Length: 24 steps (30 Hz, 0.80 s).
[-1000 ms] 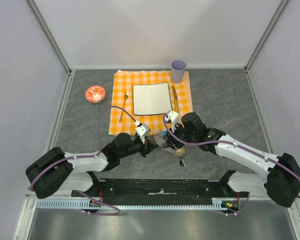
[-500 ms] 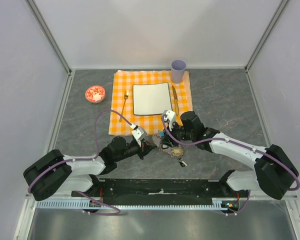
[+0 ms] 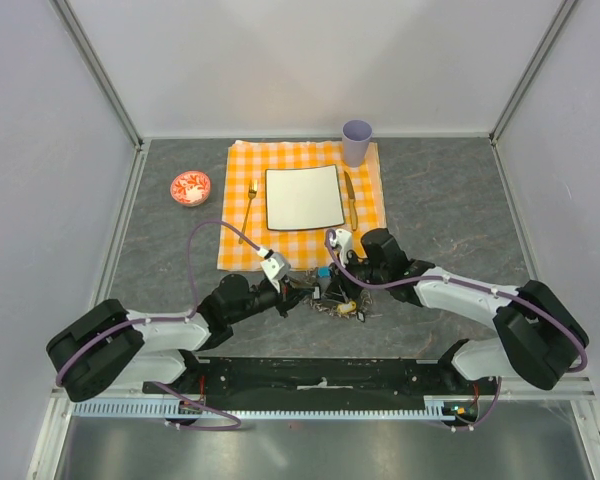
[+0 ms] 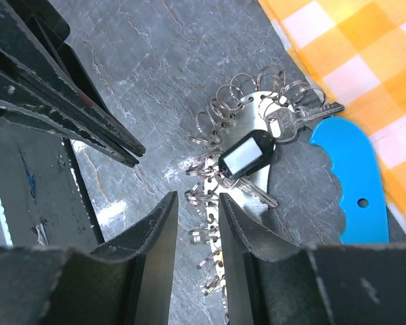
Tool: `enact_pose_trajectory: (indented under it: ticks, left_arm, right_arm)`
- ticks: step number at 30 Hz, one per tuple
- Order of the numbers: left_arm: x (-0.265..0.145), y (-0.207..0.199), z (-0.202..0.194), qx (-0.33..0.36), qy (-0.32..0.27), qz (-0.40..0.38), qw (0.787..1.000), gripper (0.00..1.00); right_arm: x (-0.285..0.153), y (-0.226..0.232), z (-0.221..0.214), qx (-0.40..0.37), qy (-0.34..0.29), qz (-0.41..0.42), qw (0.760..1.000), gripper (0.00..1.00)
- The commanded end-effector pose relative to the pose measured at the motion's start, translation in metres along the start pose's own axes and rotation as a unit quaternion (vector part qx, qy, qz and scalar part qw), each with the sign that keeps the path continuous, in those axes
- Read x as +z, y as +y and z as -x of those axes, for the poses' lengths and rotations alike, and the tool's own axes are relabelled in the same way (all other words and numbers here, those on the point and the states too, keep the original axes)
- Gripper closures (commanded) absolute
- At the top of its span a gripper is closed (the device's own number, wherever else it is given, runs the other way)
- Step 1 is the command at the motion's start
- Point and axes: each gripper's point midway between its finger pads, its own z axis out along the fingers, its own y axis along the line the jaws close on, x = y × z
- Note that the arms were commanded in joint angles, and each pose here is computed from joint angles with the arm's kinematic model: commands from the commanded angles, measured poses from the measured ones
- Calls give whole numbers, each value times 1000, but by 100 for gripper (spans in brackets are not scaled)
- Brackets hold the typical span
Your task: Put the keys on the keyring
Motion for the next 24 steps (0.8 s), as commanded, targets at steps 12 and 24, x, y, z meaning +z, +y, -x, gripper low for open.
enact_pose_trajectory:
  ticks: [12, 24]
  left_arm:
    - [-17, 25, -37, -58, 209, 117, 969, 66]
    - [2, 21, -52, -89, 296, 151, 939, 59]
  right_arm:
    - [-13, -29, 9, 19, -21, -105, 994, 61]
    - [-18, -33, 7, 23, -19, -122, 992, 61]
